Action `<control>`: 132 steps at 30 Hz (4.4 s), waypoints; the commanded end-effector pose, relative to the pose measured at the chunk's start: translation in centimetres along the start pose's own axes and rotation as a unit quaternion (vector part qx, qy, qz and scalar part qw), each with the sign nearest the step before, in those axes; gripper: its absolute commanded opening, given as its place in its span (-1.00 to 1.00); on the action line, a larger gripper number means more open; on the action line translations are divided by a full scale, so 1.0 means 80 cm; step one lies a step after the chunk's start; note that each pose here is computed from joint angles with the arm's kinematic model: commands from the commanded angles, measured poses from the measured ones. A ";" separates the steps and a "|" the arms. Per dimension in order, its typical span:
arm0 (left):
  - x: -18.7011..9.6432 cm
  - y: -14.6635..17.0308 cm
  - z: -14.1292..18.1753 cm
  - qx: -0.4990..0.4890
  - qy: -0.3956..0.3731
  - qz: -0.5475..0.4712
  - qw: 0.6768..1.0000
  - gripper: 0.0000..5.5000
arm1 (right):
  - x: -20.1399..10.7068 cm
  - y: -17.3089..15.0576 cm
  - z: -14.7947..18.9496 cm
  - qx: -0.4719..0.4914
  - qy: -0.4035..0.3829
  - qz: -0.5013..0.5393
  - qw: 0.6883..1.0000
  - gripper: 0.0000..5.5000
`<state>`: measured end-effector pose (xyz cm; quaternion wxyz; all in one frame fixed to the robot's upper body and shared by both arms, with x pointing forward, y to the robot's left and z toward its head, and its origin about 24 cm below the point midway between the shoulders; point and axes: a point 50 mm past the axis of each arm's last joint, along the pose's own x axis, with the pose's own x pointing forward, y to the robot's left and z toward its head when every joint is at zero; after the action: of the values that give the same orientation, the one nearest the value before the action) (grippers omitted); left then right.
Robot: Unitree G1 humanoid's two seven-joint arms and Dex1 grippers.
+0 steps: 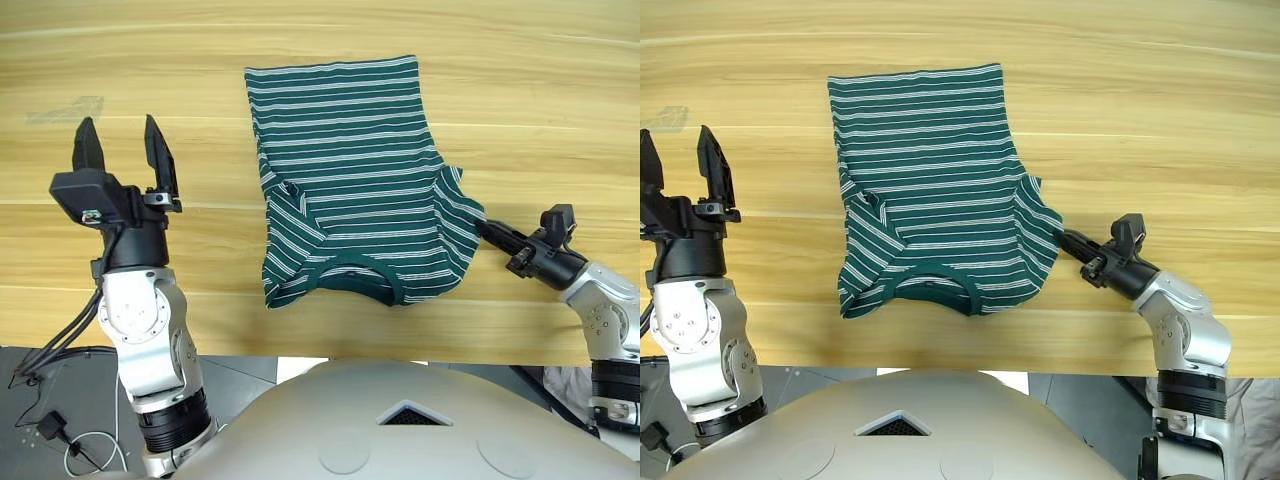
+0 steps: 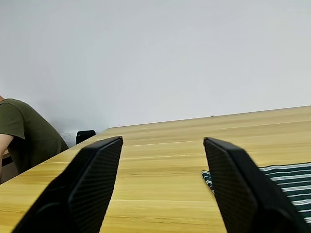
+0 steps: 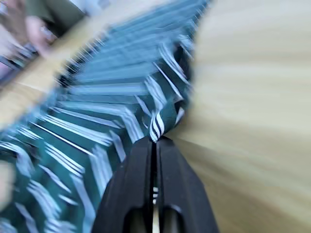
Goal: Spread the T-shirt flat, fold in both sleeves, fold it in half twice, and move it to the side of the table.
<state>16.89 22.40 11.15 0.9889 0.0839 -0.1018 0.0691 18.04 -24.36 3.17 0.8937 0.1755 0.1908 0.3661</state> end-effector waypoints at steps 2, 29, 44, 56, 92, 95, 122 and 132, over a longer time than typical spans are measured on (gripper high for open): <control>0.000 -0.003 -0.003 0.009 0.001 -0.016 1.000 0.13 | 0.009 0.020 0.010 -0.021 -0.014 0.047 0.999 -0.99; -0.017 -0.044 -0.024 0.088 0.006 -0.124 0.988 0.13 | 0.062 0.057 -0.037 -0.110 0.074 0.087 0.987 -0.62; -0.004 -0.024 -0.026 0.217 -0.006 -0.209 0.954 0.13 | 0.048 0.050 0.011 -0.163 -0.027 0.078 0.983 0.20; -0.064 0.021 -0.043 0.523 -0.041 -0.536 0.661 0.13 | 0.004 0.005 0.066 -0.749 0.067 0.118 0.649 0.20; -0.075 -0.004 -0.084 0.471 -0.057 -0.692 0.544 -0.01 | 0.019 0.014 -0.027 -0.731 0.089 0.356 0.575 0.21; -0.074 -0.007 -0.085 0.473 -0.061 -0.691 0.544 -0.22 | 0.018 0.015 -0.030 -0.725 0.097 0.360 0.579 -0.01; -0.047 0.090 -0.089 0.445 0.210 -0.642 0.588 -1.00 | 0.021 0.032 0.008 -0.432 0.212 0.292 0.827 -0.99; -0.081 0.036 -0.031 0.265 0.227 -0.708 0.614 -1.00 | 0.020 0.054 0.029 -0.389 0.198 0.291 0.851 -0.99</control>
<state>10.98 25.57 6.91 0.6621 0.3814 0.2385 -0.5994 17.79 -21.05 5.92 0.6843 -0.2256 0.1529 0.6764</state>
